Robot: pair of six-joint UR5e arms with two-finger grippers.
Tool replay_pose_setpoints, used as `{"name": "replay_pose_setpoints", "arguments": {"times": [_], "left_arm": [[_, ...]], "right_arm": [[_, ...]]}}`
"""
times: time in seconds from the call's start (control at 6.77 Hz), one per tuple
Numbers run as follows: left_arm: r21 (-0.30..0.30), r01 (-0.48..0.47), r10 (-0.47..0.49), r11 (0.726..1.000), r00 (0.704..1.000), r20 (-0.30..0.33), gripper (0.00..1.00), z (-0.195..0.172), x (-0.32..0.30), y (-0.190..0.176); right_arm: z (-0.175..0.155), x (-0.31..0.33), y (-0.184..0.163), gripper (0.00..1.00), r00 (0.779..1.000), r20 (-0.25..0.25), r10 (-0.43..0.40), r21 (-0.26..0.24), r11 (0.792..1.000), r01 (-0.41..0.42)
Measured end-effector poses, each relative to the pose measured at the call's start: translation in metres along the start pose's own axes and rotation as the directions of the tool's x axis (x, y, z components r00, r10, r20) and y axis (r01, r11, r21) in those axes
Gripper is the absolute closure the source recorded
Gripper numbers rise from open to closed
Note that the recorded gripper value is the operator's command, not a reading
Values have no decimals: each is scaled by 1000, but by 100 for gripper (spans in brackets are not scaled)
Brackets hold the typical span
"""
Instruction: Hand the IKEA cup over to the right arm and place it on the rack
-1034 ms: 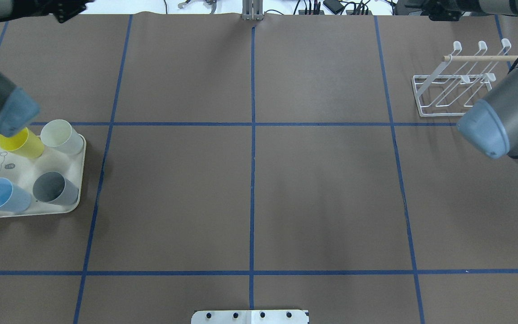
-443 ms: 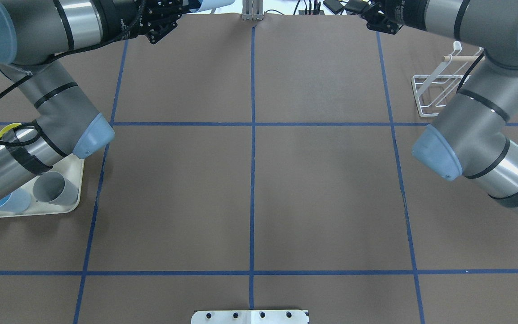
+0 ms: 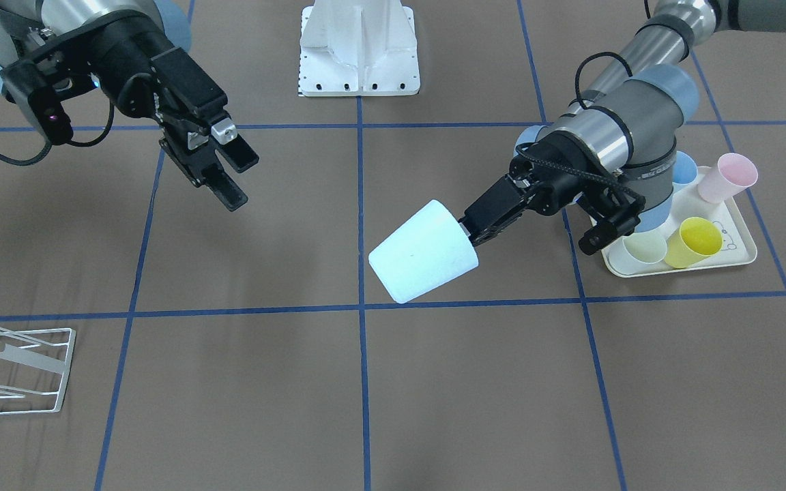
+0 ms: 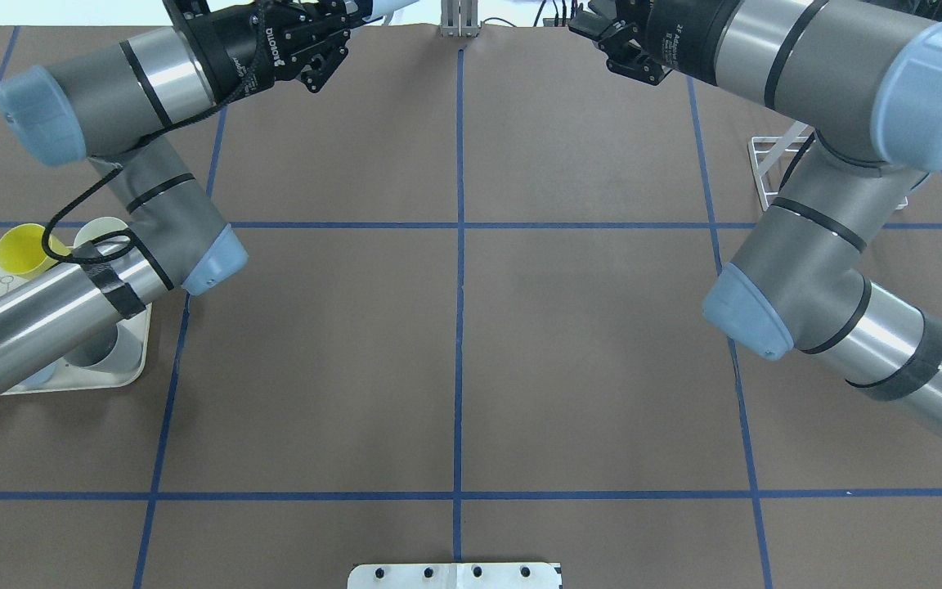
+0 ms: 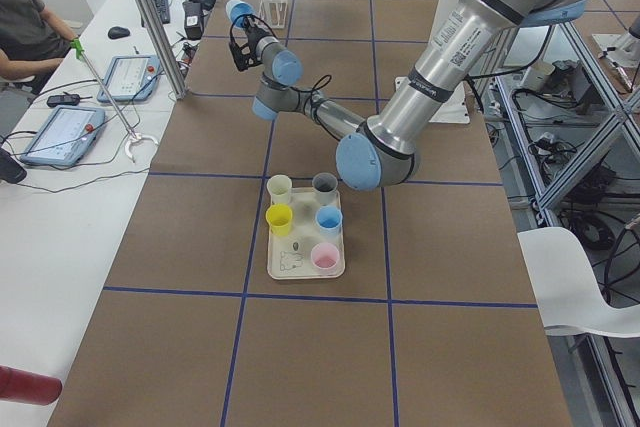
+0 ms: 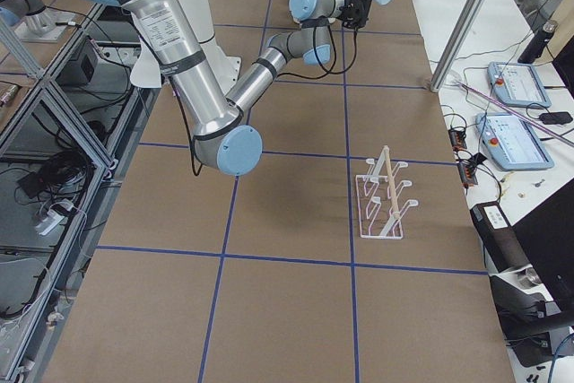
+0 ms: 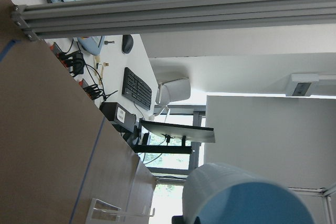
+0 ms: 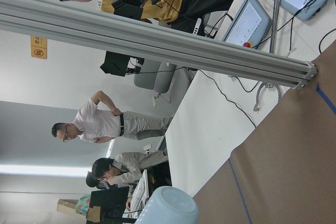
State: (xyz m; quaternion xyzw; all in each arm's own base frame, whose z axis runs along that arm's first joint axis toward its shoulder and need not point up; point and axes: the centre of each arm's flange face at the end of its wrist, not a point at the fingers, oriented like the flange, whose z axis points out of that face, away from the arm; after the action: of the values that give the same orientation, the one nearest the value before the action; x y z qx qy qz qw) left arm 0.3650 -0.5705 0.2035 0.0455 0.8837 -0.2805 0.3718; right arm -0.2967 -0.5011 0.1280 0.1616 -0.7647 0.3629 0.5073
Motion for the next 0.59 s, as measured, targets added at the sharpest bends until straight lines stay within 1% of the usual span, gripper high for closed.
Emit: {"name": "replay_pose_setpoints", "arguments": {"times": [0.15, 0.3, 0.59], "left_arm": [[-20, 58, -59, 998, 997, -57, 100, 8, -3, 12], [-40, 99, -103, 994, 990, -98, 100, 12, -3, 23], [-83, 157, -168, 984, 975, -146, 100, 23, -6, 47]], "right_arm": [[3, -3, 11, 0, 1000, 19, 11, 4, 1000, -11], [6, -5, 20, 0, 999, 33, 18, 8, 1000, -18], [9, -5, 26, 0, 999, 40, 22, 13, 1000, -23]]}}
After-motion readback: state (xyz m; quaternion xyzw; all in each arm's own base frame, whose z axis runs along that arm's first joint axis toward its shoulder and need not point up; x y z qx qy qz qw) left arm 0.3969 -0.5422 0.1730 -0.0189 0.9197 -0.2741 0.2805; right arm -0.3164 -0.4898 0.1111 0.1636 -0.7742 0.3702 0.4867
